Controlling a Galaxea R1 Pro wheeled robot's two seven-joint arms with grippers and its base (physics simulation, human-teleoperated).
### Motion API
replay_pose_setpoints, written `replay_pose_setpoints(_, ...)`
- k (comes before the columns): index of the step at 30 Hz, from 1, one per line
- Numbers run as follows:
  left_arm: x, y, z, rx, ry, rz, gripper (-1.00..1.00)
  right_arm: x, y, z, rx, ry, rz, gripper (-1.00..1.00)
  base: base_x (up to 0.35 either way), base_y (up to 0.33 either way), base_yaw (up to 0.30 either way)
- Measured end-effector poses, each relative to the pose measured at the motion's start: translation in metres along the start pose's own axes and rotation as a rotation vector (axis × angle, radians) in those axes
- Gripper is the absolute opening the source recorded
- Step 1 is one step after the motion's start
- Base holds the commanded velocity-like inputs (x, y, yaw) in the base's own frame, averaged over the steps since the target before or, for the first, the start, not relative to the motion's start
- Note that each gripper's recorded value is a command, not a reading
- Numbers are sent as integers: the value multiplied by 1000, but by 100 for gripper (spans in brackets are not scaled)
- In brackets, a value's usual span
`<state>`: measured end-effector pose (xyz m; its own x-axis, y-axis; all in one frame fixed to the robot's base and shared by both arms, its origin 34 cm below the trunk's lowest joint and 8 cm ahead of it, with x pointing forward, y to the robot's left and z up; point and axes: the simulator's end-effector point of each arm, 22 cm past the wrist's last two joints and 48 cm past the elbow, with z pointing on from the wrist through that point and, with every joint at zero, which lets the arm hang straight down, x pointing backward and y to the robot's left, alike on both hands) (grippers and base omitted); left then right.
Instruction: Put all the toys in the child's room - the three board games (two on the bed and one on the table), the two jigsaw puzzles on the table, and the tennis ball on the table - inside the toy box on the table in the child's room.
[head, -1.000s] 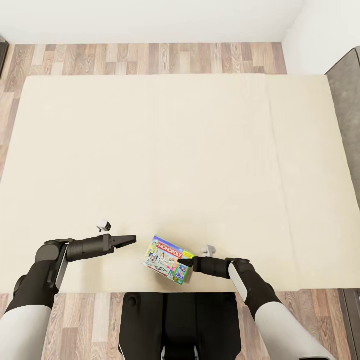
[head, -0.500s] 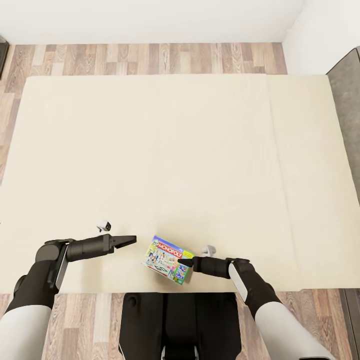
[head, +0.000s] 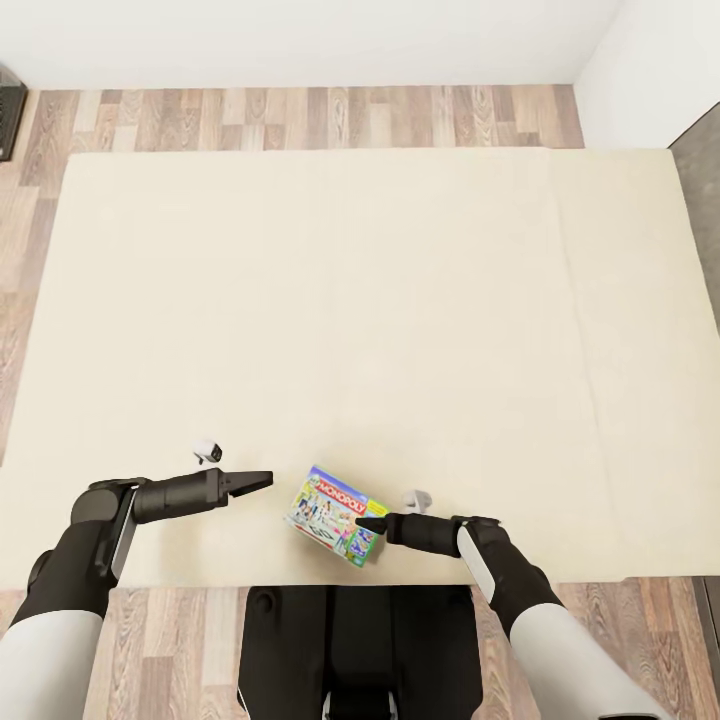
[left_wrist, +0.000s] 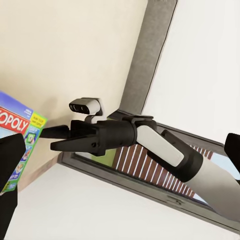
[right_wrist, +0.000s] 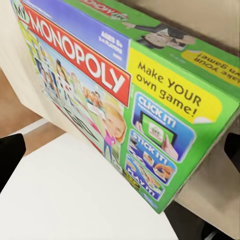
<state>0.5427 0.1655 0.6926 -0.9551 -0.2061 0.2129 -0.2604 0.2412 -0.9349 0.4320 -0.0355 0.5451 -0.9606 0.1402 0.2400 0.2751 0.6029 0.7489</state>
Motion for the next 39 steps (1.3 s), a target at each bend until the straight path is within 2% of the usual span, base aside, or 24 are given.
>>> replay_pose_setpoints(15, 0, 0, 0, 0, 0, 0, 100, 0, 0, 0, -1, 0, 1, 100, 0, 29, 0)
replay_pose_setpoints(25, 0, 0, 0, 0, 0, 0, 100, 0, 0, 0, 0, 1, -1, 100, 0, 139, 0)
replay_pose_setpoints(39, 0, 0, 0, 0, 0, 0, 100, 0, 0, 0, 0, 1, -1, 100, 0, 47, 0)
